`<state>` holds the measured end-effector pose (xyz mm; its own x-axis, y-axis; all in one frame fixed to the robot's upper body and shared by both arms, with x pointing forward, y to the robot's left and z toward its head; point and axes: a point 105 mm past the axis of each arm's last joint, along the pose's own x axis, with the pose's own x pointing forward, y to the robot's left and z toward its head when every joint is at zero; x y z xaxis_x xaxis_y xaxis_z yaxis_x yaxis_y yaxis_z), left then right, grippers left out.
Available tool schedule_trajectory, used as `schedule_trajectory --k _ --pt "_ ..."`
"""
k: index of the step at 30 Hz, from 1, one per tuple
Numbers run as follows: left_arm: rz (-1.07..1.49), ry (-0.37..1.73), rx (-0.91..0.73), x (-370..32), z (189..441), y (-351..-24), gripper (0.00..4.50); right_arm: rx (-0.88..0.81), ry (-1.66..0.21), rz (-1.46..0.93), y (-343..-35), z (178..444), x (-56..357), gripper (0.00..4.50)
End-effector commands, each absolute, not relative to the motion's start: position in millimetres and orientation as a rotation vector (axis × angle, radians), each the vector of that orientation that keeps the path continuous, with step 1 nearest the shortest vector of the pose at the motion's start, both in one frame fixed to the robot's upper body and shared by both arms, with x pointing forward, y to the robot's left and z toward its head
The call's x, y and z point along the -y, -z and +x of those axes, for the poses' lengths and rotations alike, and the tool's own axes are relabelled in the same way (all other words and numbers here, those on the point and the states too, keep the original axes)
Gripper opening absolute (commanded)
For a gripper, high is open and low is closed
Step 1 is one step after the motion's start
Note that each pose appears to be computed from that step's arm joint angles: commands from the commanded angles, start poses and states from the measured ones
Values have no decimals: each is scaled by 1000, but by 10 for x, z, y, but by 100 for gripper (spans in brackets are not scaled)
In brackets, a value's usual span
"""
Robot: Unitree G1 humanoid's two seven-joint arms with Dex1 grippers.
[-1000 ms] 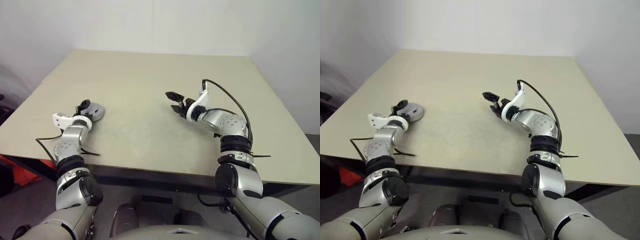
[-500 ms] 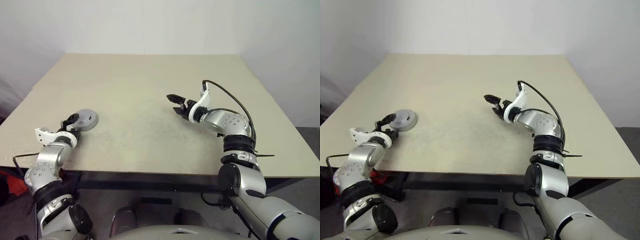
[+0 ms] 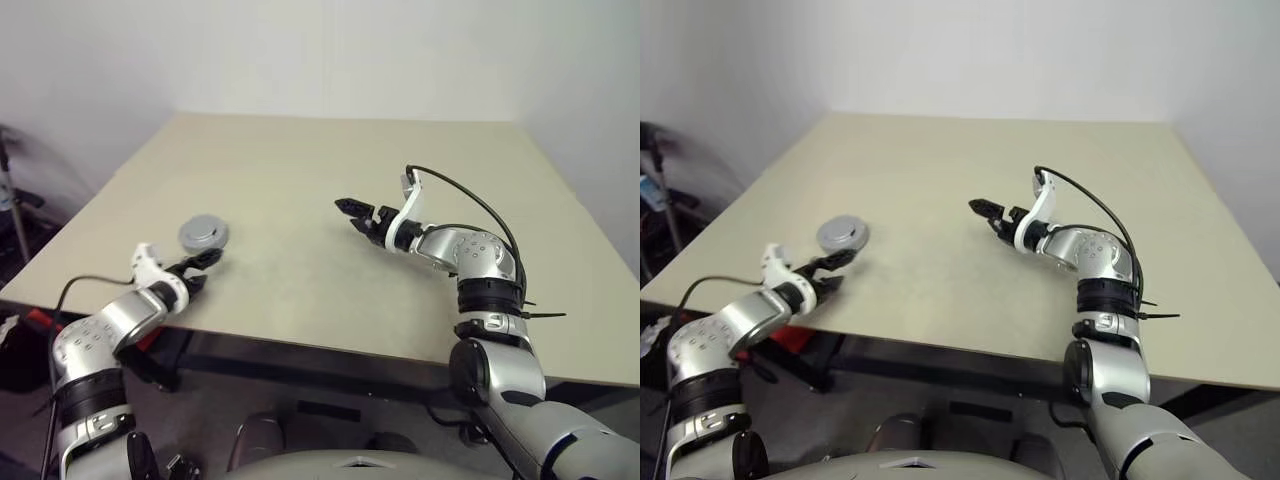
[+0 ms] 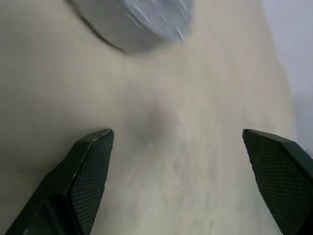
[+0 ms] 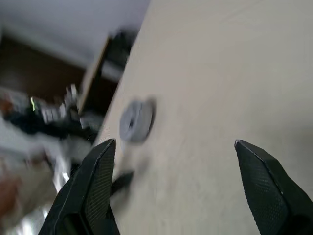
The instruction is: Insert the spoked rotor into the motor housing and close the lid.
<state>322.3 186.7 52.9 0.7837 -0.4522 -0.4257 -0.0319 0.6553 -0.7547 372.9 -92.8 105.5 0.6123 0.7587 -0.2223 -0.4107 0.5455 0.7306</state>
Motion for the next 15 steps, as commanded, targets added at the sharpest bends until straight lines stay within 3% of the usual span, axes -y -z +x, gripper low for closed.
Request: schedule_trajectory --k 1,7,12,15 --pt "-707 477 -707 -1445 3247 -565 448 -519 -885 493 -1101 3547 982 435" --pt "-551 646 -656 -1281 3366 -700 448 -469 -940 229 -924 3391 1271 435" --pt "-329 768 -501 -1162 3486 -860 448 -312 -993 133 -1030 3334 1453 435" --pt "-184 829 -376 -1106 3528 -958 448 -313 -1035 111 -1032 3278 1510 435"
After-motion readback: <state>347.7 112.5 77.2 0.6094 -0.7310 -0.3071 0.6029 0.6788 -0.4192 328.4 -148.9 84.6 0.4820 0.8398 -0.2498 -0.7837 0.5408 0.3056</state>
